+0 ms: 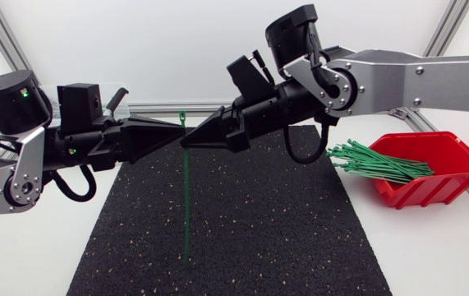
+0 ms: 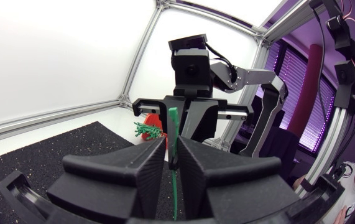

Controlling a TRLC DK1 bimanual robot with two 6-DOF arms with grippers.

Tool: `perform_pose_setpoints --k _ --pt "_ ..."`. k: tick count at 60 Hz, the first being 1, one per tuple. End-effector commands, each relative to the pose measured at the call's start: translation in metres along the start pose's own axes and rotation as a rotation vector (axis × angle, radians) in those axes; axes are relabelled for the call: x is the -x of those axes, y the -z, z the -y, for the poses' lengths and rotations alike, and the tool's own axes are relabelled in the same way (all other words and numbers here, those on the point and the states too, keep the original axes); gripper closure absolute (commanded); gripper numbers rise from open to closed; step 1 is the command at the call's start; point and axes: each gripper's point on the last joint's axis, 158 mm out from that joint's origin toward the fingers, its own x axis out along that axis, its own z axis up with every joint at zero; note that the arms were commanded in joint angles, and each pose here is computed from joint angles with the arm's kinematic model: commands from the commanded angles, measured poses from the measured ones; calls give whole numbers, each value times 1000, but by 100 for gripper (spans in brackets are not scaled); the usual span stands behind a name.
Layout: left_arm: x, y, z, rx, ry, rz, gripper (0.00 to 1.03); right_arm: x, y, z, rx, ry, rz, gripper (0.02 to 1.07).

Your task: Take a green cable tie from the red box, thread the tail through the head to close it, then place it in the transparent bin on the left.

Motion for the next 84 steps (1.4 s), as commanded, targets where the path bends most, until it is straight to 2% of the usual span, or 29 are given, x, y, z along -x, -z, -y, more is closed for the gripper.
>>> perform_pose_setpoints --k 1,33,36,40,84 --pt "0 7 -2 29 0 -4 88 -4 7 -2 -31 -7 -11 101" --pt "0 5 -2 26 0 -2 88 -9 12 0 -44 -11 -22 101" --pt "0 4 -2 23 1 0 94 -10 12 0 -45 -12 -24 101" --pt "0 2 -2 21 1 1 95 -10 13 0 -46 -11 -25 101" --pt "0 -3 -5 28 -14 13 94 -14 20 0 -57 -14 -40 101"
